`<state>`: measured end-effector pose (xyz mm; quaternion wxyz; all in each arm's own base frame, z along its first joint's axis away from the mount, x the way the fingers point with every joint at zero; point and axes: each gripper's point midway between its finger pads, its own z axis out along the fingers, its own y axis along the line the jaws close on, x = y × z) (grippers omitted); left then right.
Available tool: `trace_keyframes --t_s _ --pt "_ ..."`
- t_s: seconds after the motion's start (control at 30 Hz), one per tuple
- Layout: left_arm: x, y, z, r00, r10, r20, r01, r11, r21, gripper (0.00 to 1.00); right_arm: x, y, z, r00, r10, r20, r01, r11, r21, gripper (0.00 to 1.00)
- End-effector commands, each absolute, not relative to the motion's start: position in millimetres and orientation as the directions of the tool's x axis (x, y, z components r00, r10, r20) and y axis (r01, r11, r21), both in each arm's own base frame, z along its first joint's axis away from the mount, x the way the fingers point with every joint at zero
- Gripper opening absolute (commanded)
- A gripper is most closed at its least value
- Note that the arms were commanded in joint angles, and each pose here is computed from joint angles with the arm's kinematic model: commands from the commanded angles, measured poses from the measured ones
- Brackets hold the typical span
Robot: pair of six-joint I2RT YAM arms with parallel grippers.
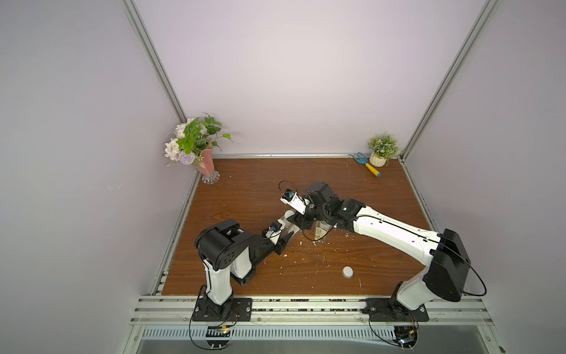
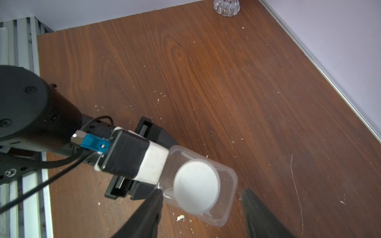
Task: Screw on the bottle caps
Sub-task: Screw the bottle cap onto the plastic bottle.
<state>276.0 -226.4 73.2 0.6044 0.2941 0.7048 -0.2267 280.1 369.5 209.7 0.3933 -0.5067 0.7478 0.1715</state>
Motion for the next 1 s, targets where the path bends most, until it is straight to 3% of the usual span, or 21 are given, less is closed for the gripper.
trace_keyframes --t_s 0.0,0.3,0.97 --pt "272 -234 84 -0.058 0.118 -0.991 0.714 0.699 0.041 0.32 285 381 224 -0.125 -0.597 -0.793 -0.904 0.398 -0.157 0.65" --pt "272 -235 83 -0.059 0.122 -0.991 0.717 0.696 0.043 0.32 283 380 209 -0.128 -0.626 -0.769 -0.915 0.374 -0.152 0.63" --pt "271 -234 82 -0.063 0.121 -0.991 0.718 0.695 0.039 0.32 289 380 202 -0.144 -0.628 -0.764 -0.906 0.395 -0.154 0.47"
